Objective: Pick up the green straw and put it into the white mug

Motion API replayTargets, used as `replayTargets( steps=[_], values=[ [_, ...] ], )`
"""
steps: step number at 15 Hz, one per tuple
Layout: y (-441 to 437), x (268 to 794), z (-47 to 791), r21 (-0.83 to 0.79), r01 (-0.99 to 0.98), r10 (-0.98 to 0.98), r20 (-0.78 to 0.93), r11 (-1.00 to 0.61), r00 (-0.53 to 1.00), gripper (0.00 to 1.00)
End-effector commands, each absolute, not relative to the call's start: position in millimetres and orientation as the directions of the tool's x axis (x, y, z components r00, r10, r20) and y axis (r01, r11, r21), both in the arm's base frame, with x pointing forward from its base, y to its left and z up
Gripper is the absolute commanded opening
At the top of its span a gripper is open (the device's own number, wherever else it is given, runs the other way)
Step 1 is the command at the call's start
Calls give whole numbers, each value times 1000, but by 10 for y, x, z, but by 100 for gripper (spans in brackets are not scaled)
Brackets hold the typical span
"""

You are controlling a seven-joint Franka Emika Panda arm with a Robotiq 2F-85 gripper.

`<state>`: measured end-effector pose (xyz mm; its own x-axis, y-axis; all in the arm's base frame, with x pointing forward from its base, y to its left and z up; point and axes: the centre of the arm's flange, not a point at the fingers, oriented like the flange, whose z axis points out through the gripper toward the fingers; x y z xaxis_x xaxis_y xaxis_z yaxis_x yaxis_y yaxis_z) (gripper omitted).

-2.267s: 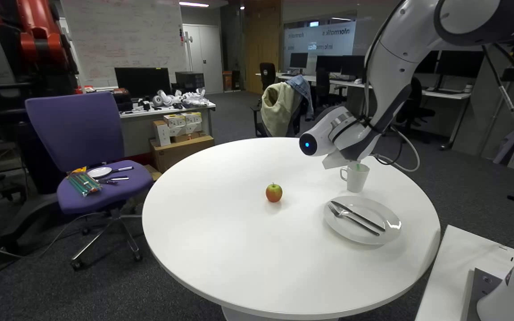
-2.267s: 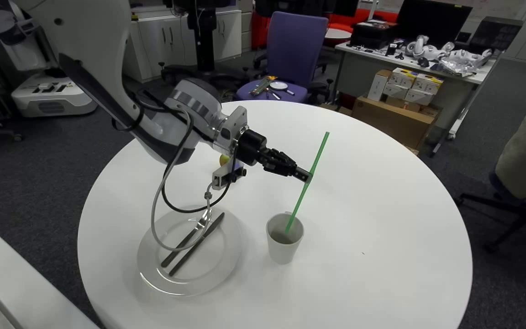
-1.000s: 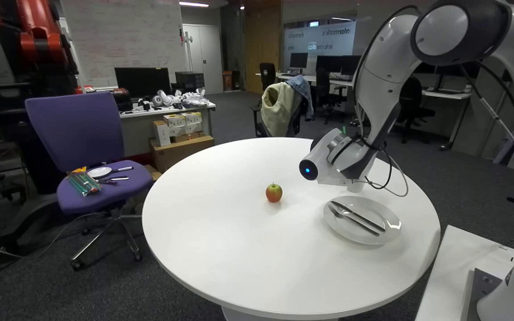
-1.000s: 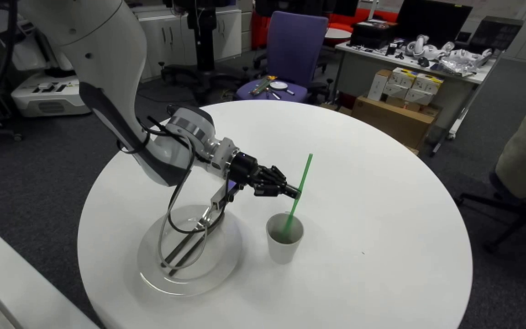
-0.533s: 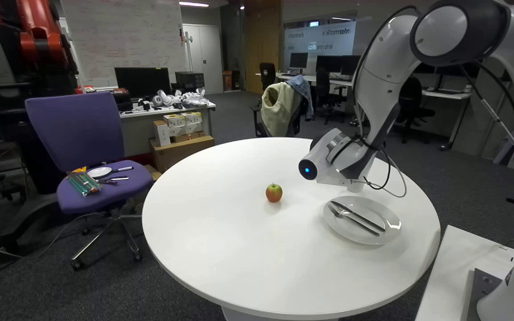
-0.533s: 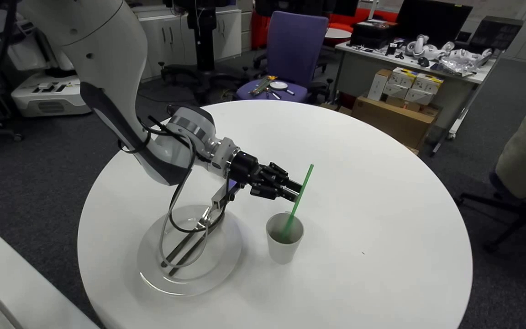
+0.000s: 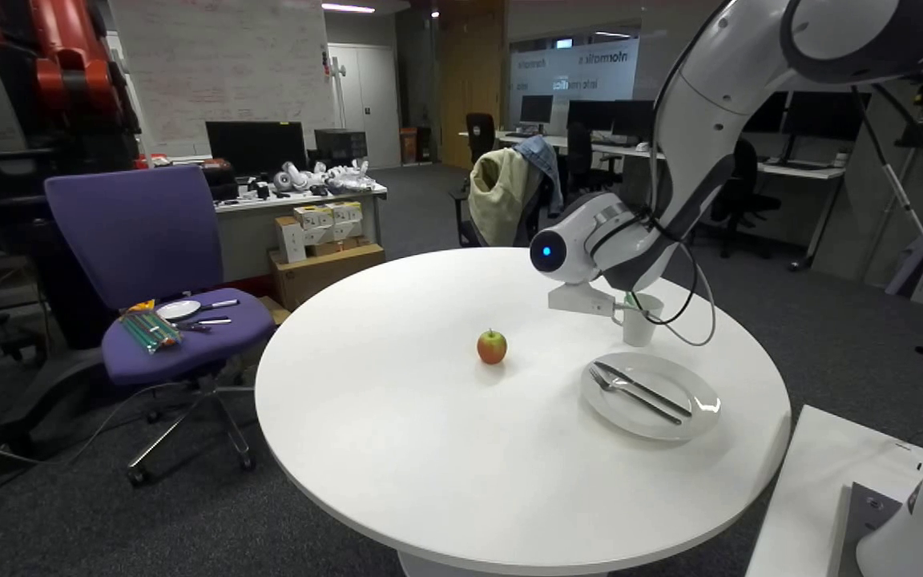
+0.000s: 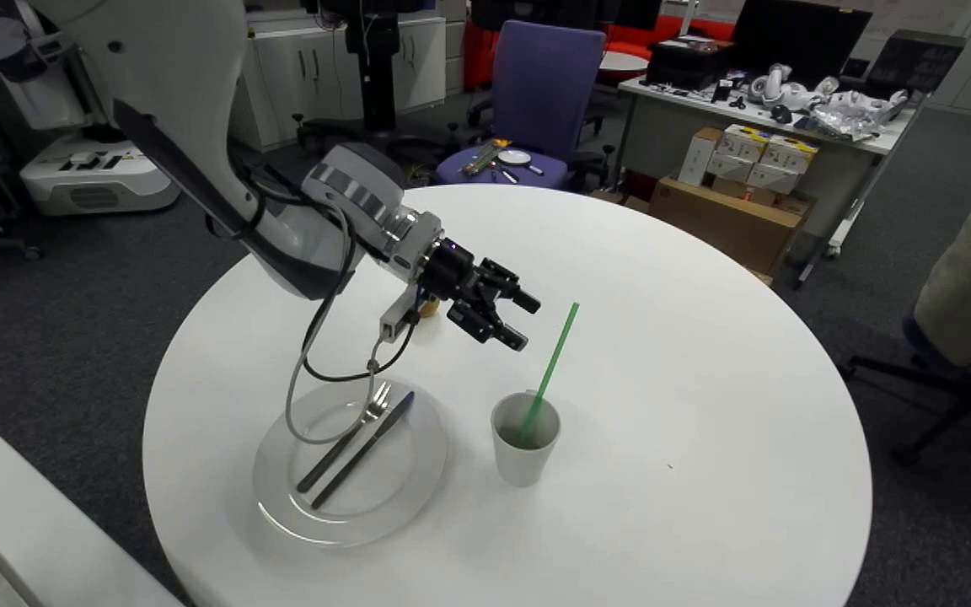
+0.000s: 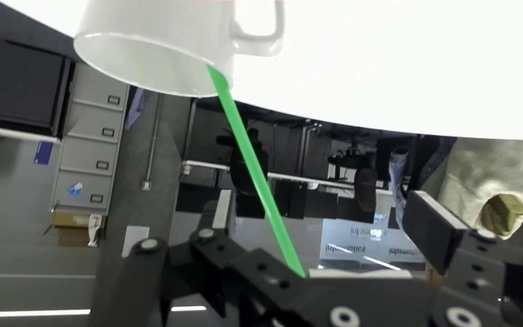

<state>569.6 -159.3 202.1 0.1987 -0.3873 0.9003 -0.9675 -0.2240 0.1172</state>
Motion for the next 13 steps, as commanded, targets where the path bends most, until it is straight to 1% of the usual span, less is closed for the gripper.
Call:
replayTargets(
  steps=[1,5,9,10,13],
  values=[
    [-1453,5628,2554,51,-957,-552,808,-285,207,100],
    [-1420,5727,2831,-63,-946,-718,667,-319,198,100],
    [-1553,5823,2913,-163,-932,-849,485,-325,212,100],
    [-1447,5883,2773,-148,-937,-807,562,-316,184,100],
    [-1478,5874,2733,-144,-937,-813,551,-318,191,100]
  ],
)
